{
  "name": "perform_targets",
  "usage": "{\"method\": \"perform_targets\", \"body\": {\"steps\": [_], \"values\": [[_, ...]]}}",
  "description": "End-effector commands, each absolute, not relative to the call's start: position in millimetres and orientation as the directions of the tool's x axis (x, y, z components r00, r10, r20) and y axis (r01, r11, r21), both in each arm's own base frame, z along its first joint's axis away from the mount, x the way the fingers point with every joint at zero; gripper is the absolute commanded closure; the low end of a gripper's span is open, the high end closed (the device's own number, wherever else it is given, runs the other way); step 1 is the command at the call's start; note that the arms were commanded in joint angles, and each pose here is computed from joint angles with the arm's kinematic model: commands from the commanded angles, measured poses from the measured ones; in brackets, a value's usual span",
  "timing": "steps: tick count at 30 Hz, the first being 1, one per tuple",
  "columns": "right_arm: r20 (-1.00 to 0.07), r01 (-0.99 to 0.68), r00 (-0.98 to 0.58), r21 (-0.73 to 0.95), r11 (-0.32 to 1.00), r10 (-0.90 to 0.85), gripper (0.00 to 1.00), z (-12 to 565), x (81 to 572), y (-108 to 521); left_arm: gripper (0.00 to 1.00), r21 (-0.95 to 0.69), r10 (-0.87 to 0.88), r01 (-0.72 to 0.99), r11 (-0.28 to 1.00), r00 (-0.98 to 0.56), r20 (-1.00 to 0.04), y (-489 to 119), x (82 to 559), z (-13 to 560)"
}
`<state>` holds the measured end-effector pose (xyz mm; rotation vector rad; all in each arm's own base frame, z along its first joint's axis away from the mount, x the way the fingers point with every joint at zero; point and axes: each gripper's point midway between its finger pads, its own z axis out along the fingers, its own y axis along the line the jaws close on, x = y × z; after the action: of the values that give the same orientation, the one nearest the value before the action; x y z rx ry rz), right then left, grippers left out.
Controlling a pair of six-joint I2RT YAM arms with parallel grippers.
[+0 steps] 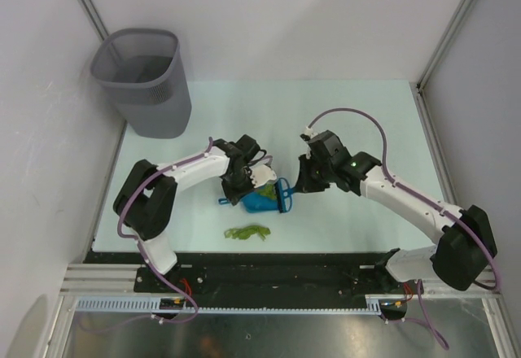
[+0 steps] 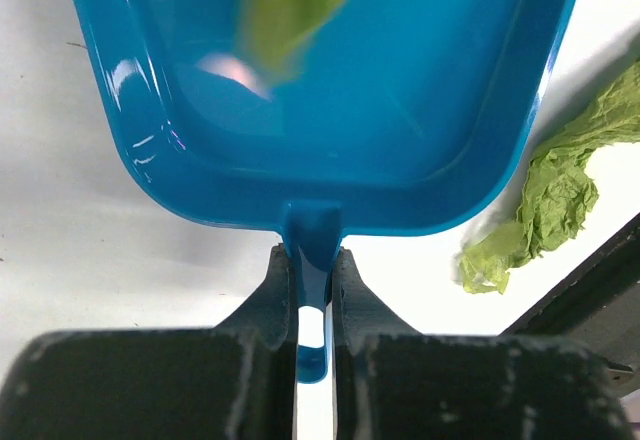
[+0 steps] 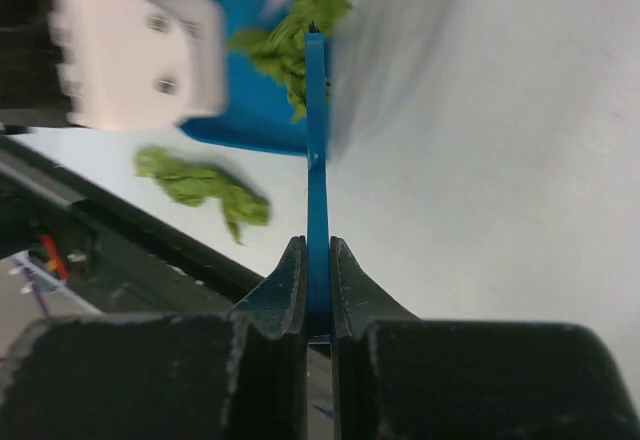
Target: Sweep away the paper scraps from the table
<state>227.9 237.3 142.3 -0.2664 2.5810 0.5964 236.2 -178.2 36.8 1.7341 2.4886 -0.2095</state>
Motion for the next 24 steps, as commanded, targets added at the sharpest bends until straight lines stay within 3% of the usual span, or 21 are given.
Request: {"method": "perform_targets", "body": {"steps": [1,6,11,18,24], "values": [[-0.568,-0.397,-0.823,0.549,0.735,-0.02,1.0,187,240,294,1.0,-0.08,0.919,0.941,0.329,-0.339,-0.202,-189,239,38],[-0.595,-0.42,-0.803,0.521,0.743,-0.037,1.0,204,247,291,1.0,-0.085,0.906,0.94,0.33,-0.341,-0.252,-197,242,47],[-0.677,-0.393,-0.736,0.447,0.803,0.016,1.0,242,258,255,1.0,-0.097,0.85,0.927,0.361,-0.37,-0.375,-212,259,72],[-0.782,-0.291,-0.609,0.376,0.88,0.132,1.0,298,262,179,1.0,-0.068,0.733,0.856,0.512,-0.477,-0.485,-209,301,102],[-0.787,-0.15,-0.592,0.317,0.936,0.172,1.0,293,275,120,1.0,-0.007,0.569,0.757,0.654,-0.497,-0.655,-205,350,173]]}}
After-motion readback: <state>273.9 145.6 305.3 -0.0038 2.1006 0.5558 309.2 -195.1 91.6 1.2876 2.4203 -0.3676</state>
